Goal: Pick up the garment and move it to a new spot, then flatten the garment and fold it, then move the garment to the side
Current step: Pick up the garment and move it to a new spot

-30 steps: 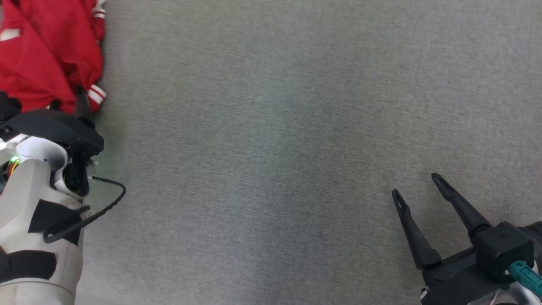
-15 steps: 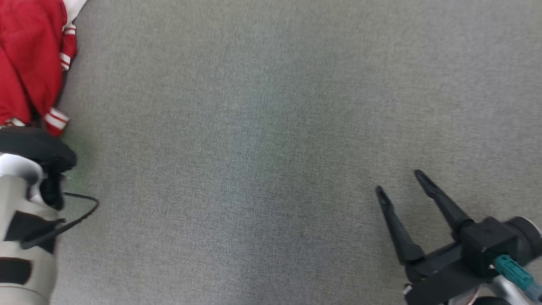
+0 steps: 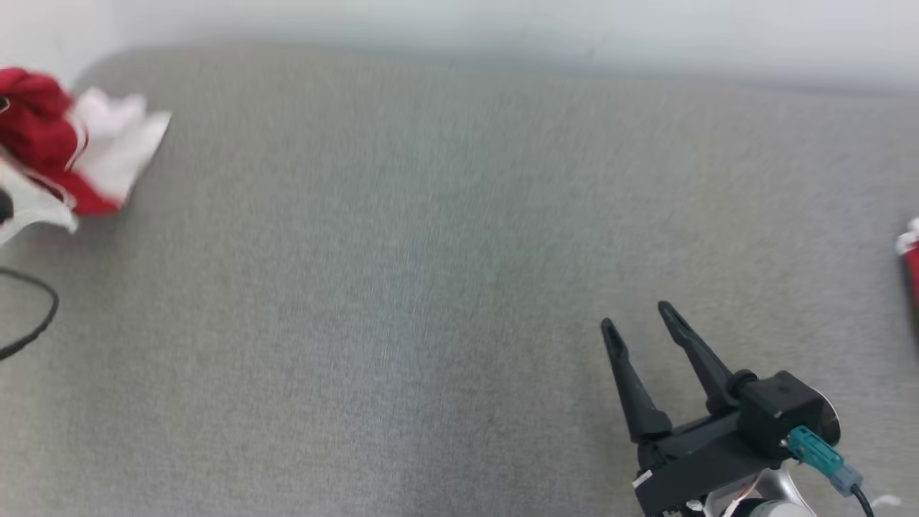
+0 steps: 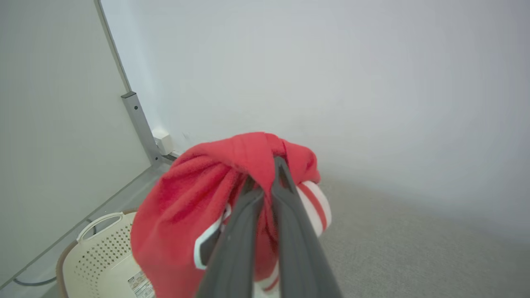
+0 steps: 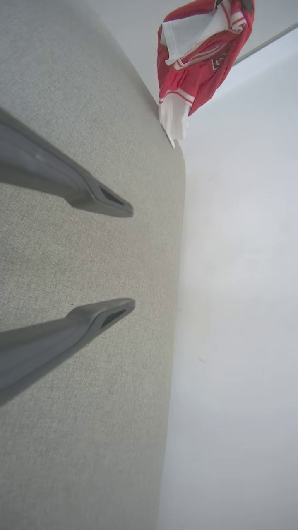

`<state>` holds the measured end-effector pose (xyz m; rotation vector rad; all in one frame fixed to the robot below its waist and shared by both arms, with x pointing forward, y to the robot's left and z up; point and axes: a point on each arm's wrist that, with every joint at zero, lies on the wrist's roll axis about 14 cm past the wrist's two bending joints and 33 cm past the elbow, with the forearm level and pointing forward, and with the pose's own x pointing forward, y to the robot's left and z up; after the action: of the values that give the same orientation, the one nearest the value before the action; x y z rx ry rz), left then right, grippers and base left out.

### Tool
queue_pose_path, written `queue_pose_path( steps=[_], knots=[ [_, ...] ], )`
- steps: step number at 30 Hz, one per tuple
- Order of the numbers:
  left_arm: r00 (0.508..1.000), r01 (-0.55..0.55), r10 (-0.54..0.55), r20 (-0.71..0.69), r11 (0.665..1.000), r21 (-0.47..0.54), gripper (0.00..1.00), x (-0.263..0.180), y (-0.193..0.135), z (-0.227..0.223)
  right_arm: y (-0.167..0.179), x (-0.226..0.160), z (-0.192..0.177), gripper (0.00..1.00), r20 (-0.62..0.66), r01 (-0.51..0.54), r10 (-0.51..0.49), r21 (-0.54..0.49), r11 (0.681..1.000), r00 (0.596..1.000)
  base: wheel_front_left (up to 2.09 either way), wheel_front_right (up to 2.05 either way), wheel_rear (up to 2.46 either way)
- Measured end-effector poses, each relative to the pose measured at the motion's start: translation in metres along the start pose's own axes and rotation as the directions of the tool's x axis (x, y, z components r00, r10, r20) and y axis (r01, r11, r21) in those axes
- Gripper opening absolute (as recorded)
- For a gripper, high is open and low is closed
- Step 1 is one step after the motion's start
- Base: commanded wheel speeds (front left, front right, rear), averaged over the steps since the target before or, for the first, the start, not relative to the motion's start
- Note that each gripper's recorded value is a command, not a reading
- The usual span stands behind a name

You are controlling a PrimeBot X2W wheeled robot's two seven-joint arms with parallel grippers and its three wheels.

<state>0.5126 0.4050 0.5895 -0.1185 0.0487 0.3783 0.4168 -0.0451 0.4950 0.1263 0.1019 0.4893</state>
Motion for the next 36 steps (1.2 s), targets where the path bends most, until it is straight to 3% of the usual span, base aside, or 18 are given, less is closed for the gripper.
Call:
queue_pose_path(
  steps=[6, 10, 15, 19, 22, 26, 29, 32, 36],
  knots=[
    [0.967, 0.180, -0.174, 0.186, 0.984, -0.015, 0.00, -0.021, -0.064, 0.090, -0.006, -0.025, 0.020, 1.00, 0.076, 0.069, -0.069, 0.000, 0.998, 0.995, 0.00, 0.00, 0.00],
    [0.905, 0.338, -0.324, 0.275, 0.941, -0.002, 0.00, -0.047, -0.127, 0.128, -0.011, -0.043, 0.037, 1.00, 0.134, 0.110, -0.108, -0.006, 0.994, 0.985, 0.00, 0.00, 0.00],
    [0.787, 0.553, -0.530, 0.316, 0.833, 0.020, 0.00, -0.090, -0.225, 0.140, -0.026, -0.066, 0.053, 1.00, 0.183, 0.182, -0.176, -0.013, 0.983, 0.967, 0.00, 0.00, 0.00],
    [0.657, 0.703, -0.660, 0.366, 0.711, 0.021, 0.00, -0.137, -0.294, 0.152, -0.039, -0.084, 0.060, 1.00, 0.205, 0.239, -0.232, -0.012, 0.971, 0.951, 0.00, 0.00, 0.00],
    [0.582, 0.781, -0.740, 0.337, 0.625, 0.025, 0.00, -0.165, -0.337, 0.136, -0.051, -0.097, 0.062, 1.00, 0.213, 0.288, -0.279, -0.008, 0.958, 0.936, 0.00, 0.00, 0.00],
    [0.512, 0.844, -0.816, 0.268, 0.536, 0.019, 0.00, -0.189, -0.376, 0.100, -0.067, -0.113, 0.062, 1.00, 0.216, 0.352, -0.344, 0.004, 0.936, 0.914, 0.00, 0.00, 0.00],
    [0.489, 0.869, -0.852, 0.186, 0.494, -0.024, 0.00, -0.198, -0.396, 0.057, -0.076, -0.122, 0.058, 1.00, 0.208, 0.386, -0.381, 0.014, 0.922, 0.901, 0.00, 0.00, 0.00],
    [0.491, 0.869, -0.869, 0.067, 0.482, -0.114, 0.00, -0.201, -0.405, 0.000, -0.082, -0.127, 0.053, 1.00, 0.193, 0.410, -0.407, 0.023, 0.912, 0.893, 0.00, 0.00, 0.00],
    [0.518, 0.827, -0.850, -0.095, 0.526, -0.198, 0.00, -0.198, -0.399, -0.076, -0.091, -0.134, 0.046, 1.00, 0.176, 0.443, -0.441, 0.032, 0.896, 0.880, 0.00, 0.00, 0.00]
  ],
)
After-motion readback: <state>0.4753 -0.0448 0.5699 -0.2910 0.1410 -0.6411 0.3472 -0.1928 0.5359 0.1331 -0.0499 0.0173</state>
